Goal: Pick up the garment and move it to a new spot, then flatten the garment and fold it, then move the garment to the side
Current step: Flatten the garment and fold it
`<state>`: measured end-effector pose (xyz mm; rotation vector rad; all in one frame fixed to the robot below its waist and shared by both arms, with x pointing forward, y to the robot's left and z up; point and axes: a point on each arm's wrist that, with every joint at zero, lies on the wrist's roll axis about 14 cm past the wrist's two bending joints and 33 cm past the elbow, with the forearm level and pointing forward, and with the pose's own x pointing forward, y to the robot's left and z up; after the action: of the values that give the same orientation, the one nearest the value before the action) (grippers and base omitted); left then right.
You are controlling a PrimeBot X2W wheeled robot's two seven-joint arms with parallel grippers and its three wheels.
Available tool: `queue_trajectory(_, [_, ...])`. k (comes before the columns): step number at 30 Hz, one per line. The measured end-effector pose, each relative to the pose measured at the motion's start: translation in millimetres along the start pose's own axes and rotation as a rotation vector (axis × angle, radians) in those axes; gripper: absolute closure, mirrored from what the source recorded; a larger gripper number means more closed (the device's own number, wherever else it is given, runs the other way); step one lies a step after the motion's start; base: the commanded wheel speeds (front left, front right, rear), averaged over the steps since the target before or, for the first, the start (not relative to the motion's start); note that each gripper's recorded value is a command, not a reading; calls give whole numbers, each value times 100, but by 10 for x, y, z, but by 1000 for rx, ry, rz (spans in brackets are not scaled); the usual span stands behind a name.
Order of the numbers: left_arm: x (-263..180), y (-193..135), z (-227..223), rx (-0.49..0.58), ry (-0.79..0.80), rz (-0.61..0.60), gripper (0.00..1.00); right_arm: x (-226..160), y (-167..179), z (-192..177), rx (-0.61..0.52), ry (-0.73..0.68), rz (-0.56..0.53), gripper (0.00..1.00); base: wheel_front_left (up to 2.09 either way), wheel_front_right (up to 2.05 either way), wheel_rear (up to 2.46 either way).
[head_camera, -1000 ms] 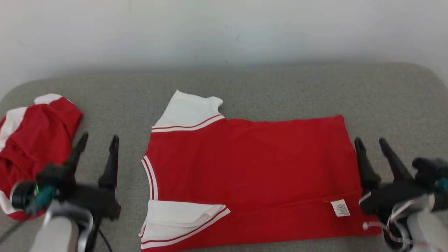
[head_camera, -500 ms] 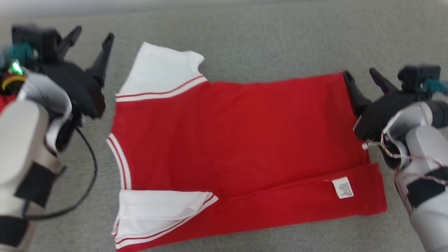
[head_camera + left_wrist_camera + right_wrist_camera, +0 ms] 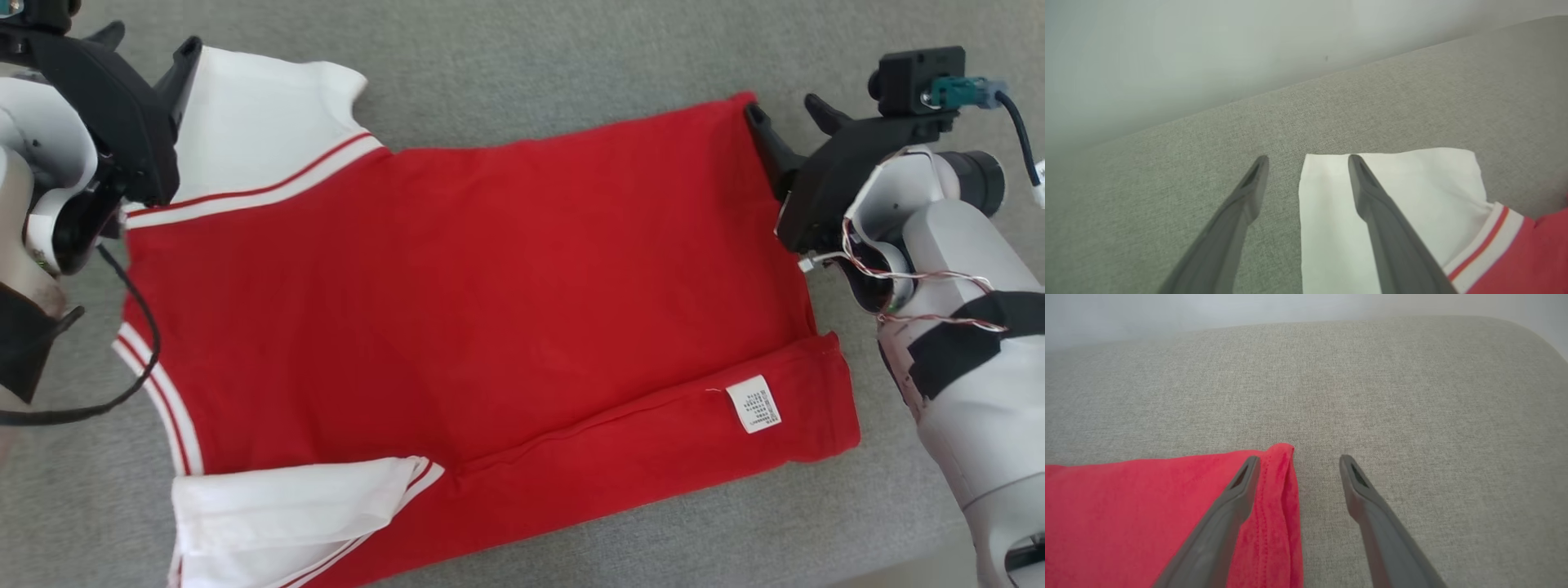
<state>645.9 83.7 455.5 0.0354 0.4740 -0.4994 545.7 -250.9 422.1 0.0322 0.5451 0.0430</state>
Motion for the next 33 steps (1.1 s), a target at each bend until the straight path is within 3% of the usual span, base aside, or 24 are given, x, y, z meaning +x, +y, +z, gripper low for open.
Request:
queue_trajectory(8, [302, -61, -433, -15, 128, -26, 0, 114, 11, -147, 12, 53, 1, 0, 0, 0, 0])
queue_trajectory(21, [376, -62, -496, -21, 162, -30, 0, 211, 118, -169, -6, 108, 16, 0, 0, 0, 0])
queue_trajectory(22, [384, -70, -495, -25, 162, -33, 19, 222, 121, -177, -11, 116, 15, 43, 0, 0, 0])
queue_trajectory(23, [391, -75, -491, -29, 159, -36, 57, 234, 127, -166, -16, 117, 16, 56, 0, 0, 0])
queue_trajectory(24, [396, -78, -493, -28, 158, -37, 100, 247, 127, -153, -16, 115, 15, 100, 0, 0, 0])
queue_trajectory(33, [340, -145, -312, -87, 36, -58, 100, 331, 156, -46, -15, 50, 14, 100, 0, 0, 0])
